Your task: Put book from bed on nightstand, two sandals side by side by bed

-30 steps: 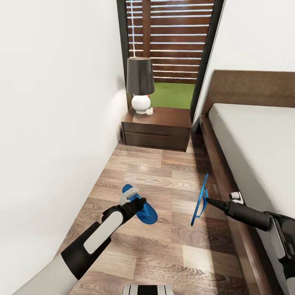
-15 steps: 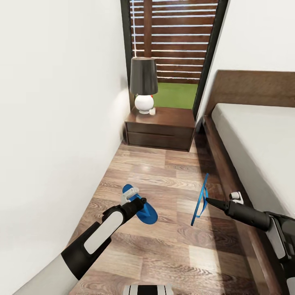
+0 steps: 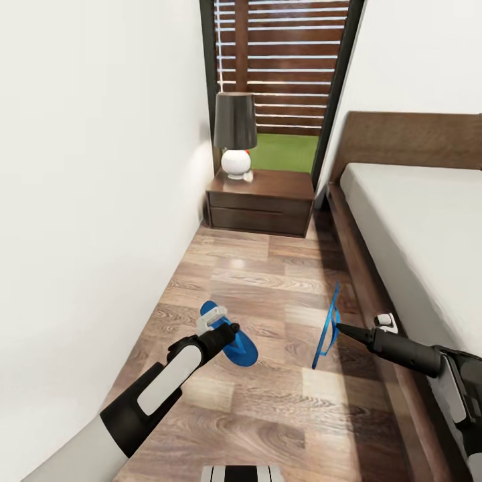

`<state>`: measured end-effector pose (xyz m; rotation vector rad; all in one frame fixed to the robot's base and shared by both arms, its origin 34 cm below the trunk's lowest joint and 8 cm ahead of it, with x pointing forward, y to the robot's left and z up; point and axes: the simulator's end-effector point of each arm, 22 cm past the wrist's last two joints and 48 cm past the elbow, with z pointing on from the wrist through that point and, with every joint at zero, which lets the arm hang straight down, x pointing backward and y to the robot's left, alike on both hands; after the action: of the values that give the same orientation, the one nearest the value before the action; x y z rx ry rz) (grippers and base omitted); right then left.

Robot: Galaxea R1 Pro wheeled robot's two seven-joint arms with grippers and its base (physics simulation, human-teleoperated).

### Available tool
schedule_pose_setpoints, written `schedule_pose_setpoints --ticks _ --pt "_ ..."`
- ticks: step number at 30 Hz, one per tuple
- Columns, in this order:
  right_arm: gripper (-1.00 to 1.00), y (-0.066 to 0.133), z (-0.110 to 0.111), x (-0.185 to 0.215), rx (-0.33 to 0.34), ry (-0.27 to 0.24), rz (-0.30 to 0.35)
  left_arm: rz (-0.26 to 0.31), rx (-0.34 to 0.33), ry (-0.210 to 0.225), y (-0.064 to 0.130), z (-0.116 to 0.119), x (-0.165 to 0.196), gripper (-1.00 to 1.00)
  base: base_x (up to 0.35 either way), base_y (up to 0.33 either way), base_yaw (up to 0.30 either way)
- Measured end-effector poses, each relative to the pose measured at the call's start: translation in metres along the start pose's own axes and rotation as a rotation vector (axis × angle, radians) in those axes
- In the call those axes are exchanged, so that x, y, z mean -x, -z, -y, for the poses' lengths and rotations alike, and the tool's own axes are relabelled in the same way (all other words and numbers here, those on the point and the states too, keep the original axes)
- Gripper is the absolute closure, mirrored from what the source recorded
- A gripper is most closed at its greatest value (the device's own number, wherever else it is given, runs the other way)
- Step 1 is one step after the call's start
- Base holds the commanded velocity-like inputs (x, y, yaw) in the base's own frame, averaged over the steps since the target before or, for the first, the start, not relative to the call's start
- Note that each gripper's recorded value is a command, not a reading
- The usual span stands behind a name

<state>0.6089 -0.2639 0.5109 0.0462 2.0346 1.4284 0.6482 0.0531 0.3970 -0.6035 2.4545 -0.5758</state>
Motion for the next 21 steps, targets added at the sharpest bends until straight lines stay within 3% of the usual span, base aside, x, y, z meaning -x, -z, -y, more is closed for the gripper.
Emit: schedule_pose_setpoints --ticks 21 --pt "1.00 -0.0001 0.0001 -0.0002 0.000 0.000 -0.001 0.000 0.000 0.000 0.0000 0.0002 -0.0002 1.00 -0.342 0.000 0.000"
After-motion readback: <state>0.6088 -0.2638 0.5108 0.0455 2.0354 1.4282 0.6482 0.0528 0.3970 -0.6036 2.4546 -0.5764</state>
